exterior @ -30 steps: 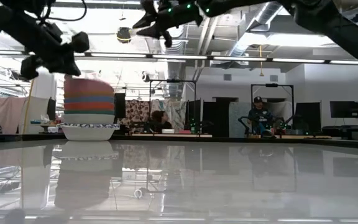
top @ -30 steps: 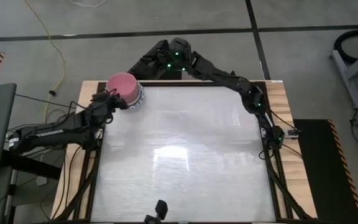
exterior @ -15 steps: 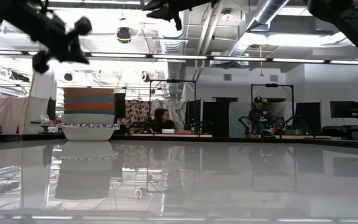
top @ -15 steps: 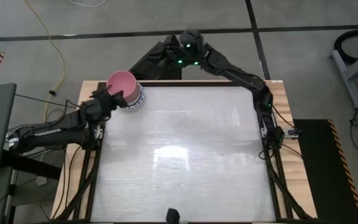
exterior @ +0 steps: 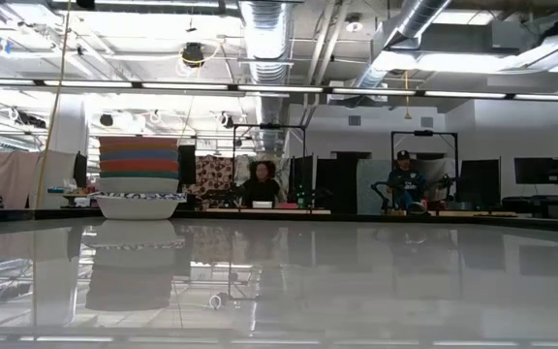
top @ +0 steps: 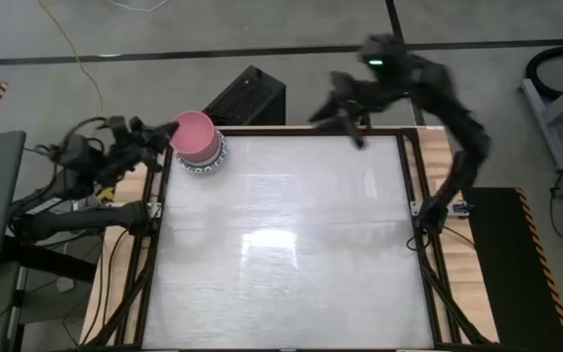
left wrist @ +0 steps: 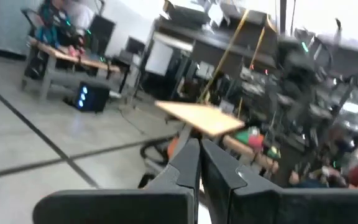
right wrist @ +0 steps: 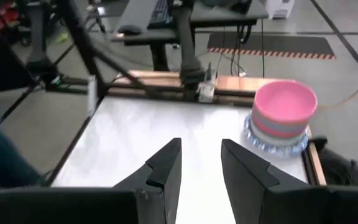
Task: Nest bowls inside each other
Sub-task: Return To Home Position
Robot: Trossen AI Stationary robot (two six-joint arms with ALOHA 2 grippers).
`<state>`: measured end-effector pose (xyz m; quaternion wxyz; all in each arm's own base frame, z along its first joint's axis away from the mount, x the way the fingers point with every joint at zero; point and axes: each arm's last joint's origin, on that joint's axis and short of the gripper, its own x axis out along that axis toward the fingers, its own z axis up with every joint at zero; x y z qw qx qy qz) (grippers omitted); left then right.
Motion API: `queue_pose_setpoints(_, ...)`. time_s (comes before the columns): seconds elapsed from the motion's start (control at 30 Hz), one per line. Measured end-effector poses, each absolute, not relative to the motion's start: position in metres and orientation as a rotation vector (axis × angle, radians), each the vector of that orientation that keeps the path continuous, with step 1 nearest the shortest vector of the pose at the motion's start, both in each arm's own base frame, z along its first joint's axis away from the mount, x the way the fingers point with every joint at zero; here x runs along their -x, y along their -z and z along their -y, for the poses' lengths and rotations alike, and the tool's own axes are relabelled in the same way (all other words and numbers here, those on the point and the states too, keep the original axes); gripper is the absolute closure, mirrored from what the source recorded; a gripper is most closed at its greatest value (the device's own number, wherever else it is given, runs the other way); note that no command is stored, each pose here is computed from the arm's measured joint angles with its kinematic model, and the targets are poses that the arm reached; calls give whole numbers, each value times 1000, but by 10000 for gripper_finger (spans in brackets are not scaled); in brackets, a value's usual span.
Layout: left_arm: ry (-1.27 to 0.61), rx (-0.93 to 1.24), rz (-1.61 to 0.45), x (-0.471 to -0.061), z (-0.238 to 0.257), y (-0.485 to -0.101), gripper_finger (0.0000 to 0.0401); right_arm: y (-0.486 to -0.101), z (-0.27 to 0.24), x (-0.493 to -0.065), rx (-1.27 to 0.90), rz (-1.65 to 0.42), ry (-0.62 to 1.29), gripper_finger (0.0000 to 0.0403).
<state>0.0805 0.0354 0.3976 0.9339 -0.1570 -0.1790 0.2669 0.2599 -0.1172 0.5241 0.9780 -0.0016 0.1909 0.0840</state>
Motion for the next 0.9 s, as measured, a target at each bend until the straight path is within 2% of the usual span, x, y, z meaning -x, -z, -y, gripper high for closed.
queue_pose_setpoints(0.17,-667,273,409,-68,-35,-414,399,-541,82,-190,44,-456,-136,270)
queue_pose_setpoints(0.23,-709,258,396,-68,-36,-413,399,-541,69,-163,-39,-528,-87,270)
queue_pose_setpoints(0.3,-683,296,391,-69,-36,-411,399,-541,54,-140,-55,-544,-117,270)
queue_pose_setpoints(0.4,-658,244,370,-74,-36,-406,399,-549,39,-117,31,-423,-164,270)
queue_pose_setpoints(0.5,-637,261,356,-78,-37,-399,399,-554,31,-99,35,-294,-128,270)
queue_pose_setpoints(0.6,-591,285,346,-83,-37,-392,399,-542,27,-85,35,-233,-92,270)
queue_pose_setpoints(0.7,-455,275,374,-89,-36,-388,399,-520,26,-82,23,-126,-75,270)
queue_pose_setpoints(0.83,-257,255,419,-94,-32,-386,399,-472,30,-91,-3,58,-73,270)
queue_pose_setpoints(0.9,-229,282,412,-96,-32,-383,399,-441,35,-100,-33,134,-82,270)
